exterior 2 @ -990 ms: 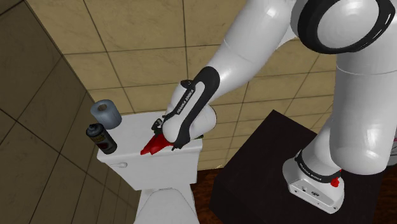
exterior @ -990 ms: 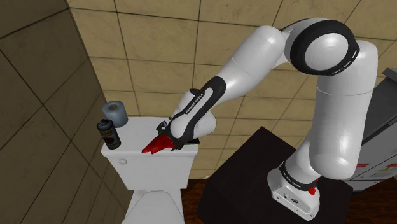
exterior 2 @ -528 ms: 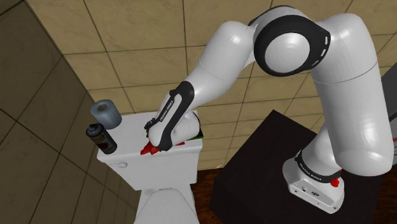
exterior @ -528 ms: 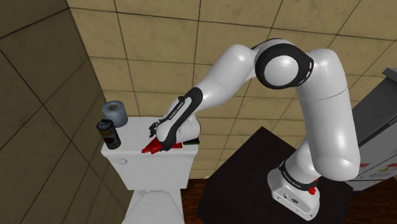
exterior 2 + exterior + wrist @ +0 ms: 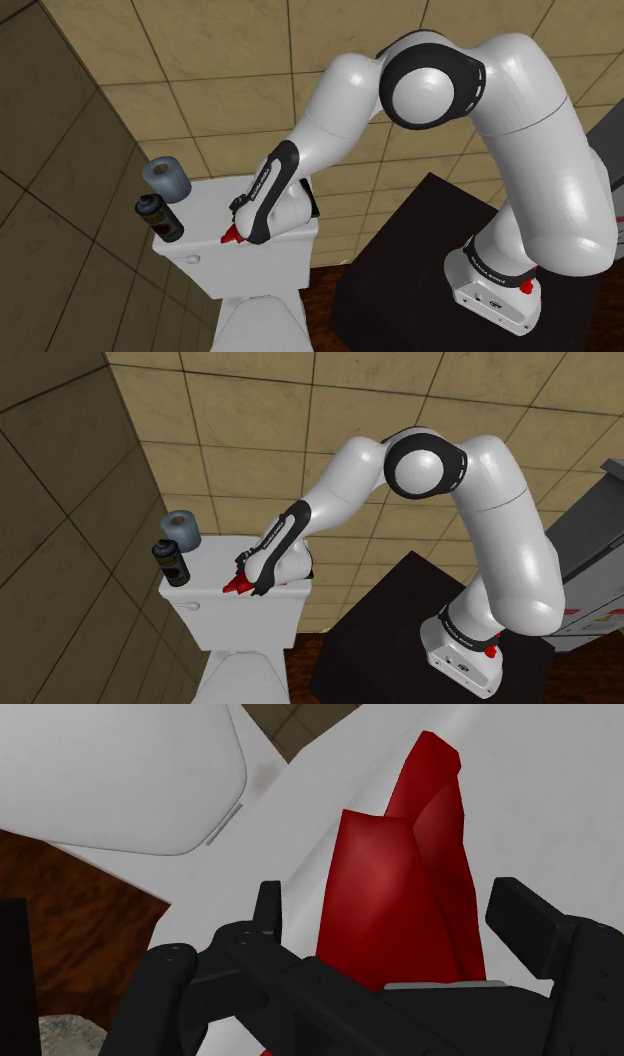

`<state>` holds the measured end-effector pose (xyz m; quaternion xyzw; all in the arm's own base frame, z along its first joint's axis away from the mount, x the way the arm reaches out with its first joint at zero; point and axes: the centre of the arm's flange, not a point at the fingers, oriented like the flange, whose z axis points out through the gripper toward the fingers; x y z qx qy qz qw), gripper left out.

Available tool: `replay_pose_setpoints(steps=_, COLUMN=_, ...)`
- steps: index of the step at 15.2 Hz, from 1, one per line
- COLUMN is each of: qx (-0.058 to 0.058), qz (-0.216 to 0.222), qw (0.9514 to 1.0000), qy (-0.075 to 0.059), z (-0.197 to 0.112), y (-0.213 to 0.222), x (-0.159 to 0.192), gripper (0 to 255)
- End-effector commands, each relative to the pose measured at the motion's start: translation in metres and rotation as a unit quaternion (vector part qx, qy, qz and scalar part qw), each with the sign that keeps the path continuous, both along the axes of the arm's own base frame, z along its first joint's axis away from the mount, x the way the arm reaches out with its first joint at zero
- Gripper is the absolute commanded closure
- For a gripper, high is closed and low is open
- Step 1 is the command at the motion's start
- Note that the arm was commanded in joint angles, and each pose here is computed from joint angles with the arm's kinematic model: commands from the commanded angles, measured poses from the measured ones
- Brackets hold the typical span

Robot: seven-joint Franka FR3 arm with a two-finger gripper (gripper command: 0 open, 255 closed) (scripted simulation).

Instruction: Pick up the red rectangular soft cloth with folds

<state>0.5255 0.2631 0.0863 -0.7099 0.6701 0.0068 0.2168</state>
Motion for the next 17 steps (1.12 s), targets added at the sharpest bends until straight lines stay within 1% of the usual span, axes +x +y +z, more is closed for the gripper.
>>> replay_pose_setpoints(steps=1, qx=0.0, qz=0.0, qw=1.0, qy=0.0, z=-0.002, y=0.001, x=0.0, gripper=255)
replay_pose_setpoints(steps=9, qx=0.0, qz=0.0, qw=1.0, qy=0.0, z=-0.004, y=0.0, x=0.0, gripper=255)
replay_pose_setpoints(steps=17, qx=0.0, qz=0.0, qw=1.0, qy=0.0, z=0.035, y=0.001, x=0.0, gripper=255)
